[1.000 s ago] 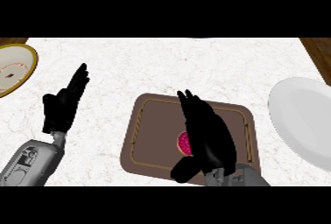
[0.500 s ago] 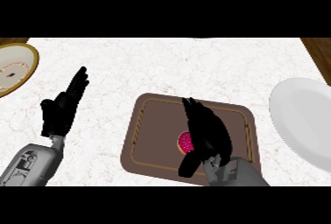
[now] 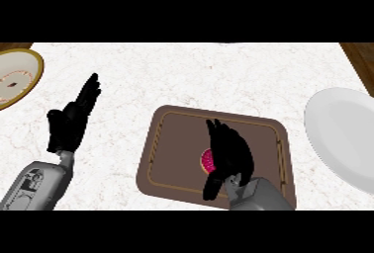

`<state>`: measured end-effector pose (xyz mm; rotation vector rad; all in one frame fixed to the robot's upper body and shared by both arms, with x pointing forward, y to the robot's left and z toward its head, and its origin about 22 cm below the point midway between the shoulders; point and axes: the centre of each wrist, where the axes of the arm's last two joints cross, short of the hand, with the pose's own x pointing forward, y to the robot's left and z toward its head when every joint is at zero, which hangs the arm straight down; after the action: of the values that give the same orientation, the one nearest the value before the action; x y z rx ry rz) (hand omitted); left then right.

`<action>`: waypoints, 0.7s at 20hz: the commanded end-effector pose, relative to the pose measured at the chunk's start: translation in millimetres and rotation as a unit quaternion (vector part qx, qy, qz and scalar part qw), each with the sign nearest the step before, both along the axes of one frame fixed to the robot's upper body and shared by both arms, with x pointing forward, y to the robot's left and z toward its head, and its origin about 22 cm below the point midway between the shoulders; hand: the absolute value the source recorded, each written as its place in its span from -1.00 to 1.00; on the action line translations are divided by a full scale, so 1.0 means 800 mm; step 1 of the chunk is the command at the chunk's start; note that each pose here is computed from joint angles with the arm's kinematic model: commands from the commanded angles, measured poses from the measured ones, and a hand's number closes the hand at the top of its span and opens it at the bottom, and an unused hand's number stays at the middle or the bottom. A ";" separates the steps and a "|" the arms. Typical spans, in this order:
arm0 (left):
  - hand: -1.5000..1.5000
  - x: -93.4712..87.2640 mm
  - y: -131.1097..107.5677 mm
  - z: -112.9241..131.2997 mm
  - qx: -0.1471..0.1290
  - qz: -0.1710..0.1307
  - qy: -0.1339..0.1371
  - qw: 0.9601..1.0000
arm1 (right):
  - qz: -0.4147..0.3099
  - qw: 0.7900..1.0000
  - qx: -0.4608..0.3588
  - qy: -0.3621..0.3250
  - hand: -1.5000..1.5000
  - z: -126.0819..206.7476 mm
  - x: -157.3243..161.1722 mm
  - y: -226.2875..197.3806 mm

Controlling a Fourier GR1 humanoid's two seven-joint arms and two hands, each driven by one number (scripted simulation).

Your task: Pick the cupcake from the tray and place it in the plate

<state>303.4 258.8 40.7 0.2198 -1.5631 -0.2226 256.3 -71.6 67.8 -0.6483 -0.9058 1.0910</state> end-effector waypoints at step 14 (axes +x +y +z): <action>0.00 -0.002 0.013 -0.003 -0.002 -0.004 0.003 1.000 | -0.013 0.998 -0.032 -0.045 1.00 -0.037 0.017 0.004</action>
<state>299.6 259.2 41.3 0.2155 -1.5609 -0.2235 266.7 -76.3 41.6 -0.7420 -0.9216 1.0852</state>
